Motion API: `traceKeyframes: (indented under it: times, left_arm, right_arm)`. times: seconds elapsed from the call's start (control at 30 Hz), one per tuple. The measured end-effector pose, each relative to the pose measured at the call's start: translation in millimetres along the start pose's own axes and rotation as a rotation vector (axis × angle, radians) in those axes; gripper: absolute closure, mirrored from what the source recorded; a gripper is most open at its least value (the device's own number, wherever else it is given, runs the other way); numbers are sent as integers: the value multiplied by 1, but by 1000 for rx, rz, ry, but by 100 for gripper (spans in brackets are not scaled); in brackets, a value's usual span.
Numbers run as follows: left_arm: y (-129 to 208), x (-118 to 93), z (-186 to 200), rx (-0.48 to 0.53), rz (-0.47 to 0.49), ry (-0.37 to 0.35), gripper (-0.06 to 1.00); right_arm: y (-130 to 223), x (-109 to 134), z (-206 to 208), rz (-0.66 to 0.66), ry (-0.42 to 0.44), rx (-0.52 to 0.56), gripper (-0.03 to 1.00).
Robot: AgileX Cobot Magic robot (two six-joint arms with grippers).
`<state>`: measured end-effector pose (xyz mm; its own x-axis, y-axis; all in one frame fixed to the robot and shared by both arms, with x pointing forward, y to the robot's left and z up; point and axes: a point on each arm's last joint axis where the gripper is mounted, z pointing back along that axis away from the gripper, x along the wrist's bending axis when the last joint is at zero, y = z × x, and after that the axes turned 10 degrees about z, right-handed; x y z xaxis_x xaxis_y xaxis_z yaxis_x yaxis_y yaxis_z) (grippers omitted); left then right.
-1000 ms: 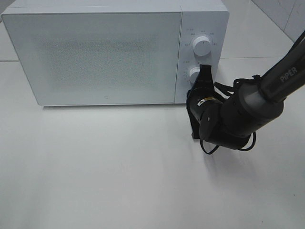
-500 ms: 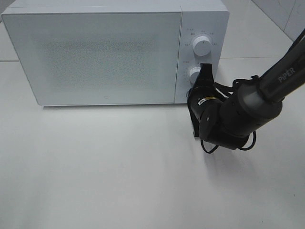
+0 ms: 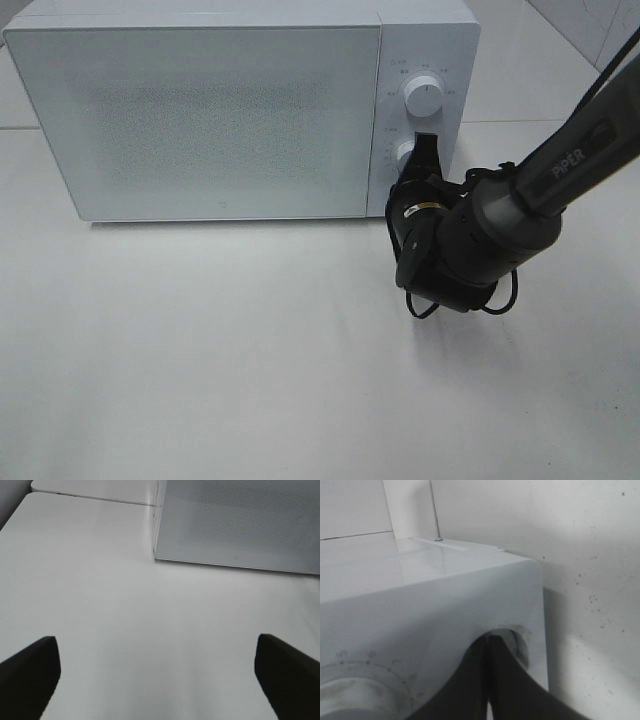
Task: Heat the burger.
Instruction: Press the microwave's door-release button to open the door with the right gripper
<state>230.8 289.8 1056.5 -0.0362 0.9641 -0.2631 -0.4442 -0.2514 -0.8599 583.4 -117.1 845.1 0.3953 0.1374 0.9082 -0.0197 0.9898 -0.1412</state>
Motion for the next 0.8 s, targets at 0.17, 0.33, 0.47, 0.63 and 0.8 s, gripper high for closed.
traceKeyframes:
  times: [0.17,0.33,0.47,0.63,0.8]
  left_arm:
    - [0,0,0,0,0,0,-3]
    - [0,0,0,0,0,0,-3]
    - [0,0,0,0,0,0,-3]
    - [0,0,0,0,0,0,-3]
    - [0,0,0,0,0,0,-3]
  right_arm:
    - [2,-1,-4,3,0,-22,97]
    - [2,-1,-4,11,1,-22,97]
    - [2,-1,-4,11,3,-21,97]
    - [2,-1,-4,8,19,-12,97]
    - [-1,-1,-3,20,31,4,97]
